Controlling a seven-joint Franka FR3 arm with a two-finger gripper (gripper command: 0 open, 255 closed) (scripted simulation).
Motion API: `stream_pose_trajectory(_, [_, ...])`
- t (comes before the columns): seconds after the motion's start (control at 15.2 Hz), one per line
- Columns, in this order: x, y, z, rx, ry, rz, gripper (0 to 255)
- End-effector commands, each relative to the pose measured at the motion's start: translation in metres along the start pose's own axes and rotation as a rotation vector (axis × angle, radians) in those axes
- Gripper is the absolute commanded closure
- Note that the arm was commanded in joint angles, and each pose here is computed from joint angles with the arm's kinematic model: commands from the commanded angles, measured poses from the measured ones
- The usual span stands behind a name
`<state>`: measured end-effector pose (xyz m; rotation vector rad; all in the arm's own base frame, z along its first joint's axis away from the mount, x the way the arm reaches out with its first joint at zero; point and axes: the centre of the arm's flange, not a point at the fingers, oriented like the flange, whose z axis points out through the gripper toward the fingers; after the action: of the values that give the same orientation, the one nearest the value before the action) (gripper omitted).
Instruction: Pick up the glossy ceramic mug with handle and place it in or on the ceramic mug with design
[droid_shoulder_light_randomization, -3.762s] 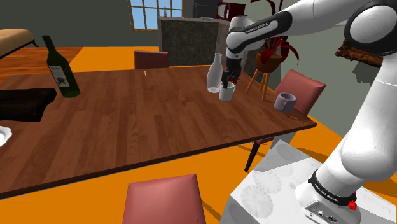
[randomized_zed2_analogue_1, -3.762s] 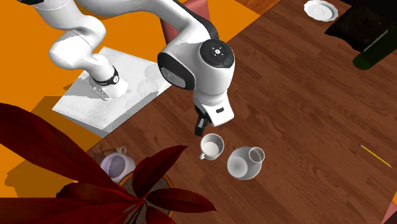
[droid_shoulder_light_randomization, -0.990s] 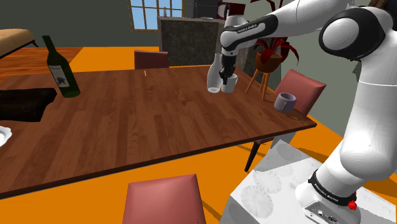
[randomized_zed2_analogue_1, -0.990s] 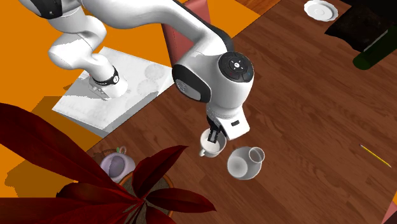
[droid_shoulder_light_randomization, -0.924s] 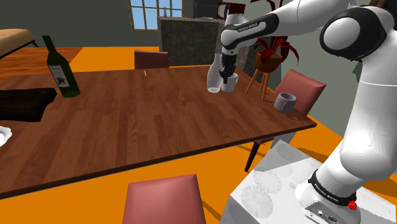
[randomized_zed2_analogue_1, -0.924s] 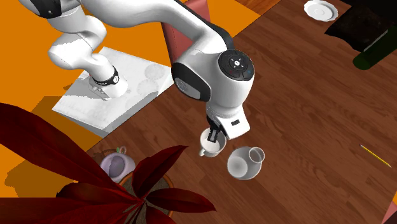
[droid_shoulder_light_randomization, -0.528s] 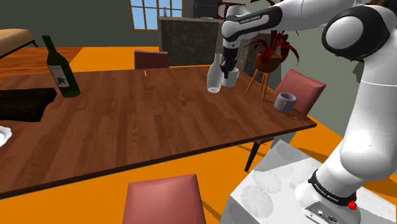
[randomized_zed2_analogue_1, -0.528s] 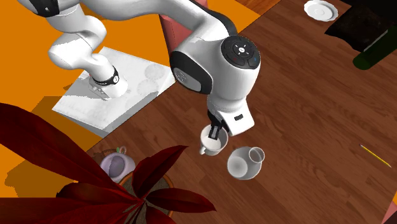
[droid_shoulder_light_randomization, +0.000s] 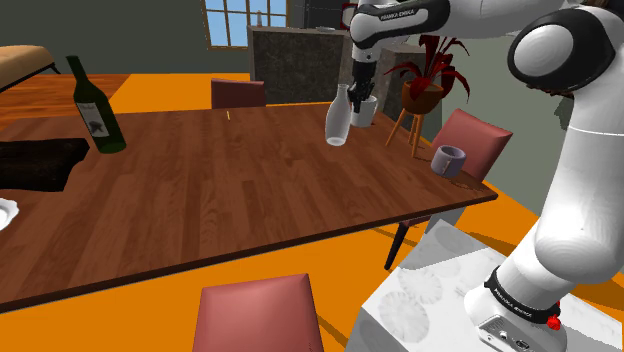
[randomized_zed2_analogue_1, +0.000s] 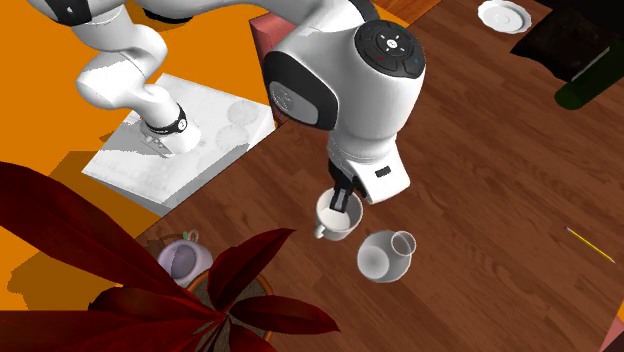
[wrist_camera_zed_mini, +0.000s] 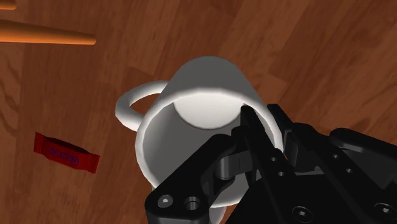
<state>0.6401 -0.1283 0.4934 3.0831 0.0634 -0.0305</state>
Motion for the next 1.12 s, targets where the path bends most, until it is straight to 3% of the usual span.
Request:
stream_pose_trajectory(0.0, [-0.001, 0.000, -0.011, 0.000, 0.000, 0.000, 255])
stream_pose_trajectory(0.26, [-0.001, 0.002, -0.030, 0.000, 0.000, 0.000, 255])
stream_pose_trajectory(1.06, [-0.139, 0.080, -0.033, 0.000, 0.000, 0.000, 255])
